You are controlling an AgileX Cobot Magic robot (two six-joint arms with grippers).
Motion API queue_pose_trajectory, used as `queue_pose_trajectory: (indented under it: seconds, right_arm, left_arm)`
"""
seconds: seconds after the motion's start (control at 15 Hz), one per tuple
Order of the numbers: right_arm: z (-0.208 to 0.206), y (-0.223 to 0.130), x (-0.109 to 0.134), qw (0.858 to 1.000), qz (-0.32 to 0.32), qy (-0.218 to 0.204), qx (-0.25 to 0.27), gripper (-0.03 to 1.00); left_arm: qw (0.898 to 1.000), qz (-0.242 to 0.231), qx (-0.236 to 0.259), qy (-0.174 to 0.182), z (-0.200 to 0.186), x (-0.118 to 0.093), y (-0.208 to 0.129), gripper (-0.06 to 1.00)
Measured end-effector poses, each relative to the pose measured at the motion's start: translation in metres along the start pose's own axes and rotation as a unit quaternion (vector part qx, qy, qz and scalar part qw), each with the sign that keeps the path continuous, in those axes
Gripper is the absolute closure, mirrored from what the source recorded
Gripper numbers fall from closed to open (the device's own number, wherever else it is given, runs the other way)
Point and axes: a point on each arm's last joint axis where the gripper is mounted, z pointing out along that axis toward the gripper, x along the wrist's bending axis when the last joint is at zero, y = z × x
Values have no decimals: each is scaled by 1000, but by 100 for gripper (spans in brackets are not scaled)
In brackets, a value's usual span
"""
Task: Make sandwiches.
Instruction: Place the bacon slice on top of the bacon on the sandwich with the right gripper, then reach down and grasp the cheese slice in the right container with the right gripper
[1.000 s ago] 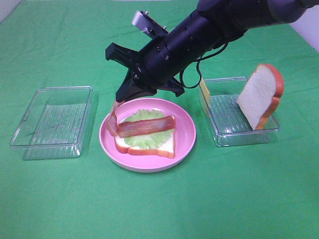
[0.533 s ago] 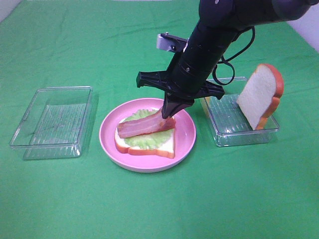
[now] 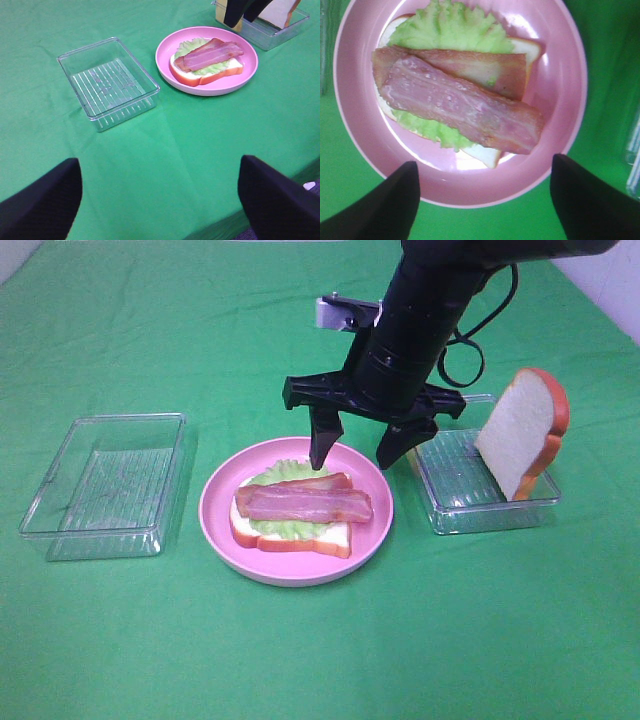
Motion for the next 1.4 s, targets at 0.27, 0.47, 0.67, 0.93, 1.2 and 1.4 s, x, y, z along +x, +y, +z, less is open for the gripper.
queue_pose_trajectory:
  seconds: [0.27, 0.47, 0.67, 0.93, 1.2, 1.4]
  right_arm:
    - [-21, 10, -6, 998, -33, -58, -14, 28]
    - [-35, 21, -18, 997, -12, -67, -36, 28]
    - [-40, 38, -57, 996, 25, -65, -60, 28]
    - [-14, 60, -80, 995, 19, -69, -76, 31]
    - [5, 66, -84, 994, 16, -75, -72, 33]
    - [23, 68, -87, 995, 14, -81, -60, 40]
  left_arm:
    - [1000, 0, 0, 0, 0, 0, 0, 14]
    - [1000, 0, 0, 0, 0, 0, 0, 14]
    - [1000, 0, 0, 0, 0, 0, 0, 14]
    - [1000, 0, 0, 0, 0, 0, 0, 14]
    - [1000, 0, 0, 0, 0, 0, 0, 14]
    - [1000, 0, 0, 0, 0, 0, 0, 14]
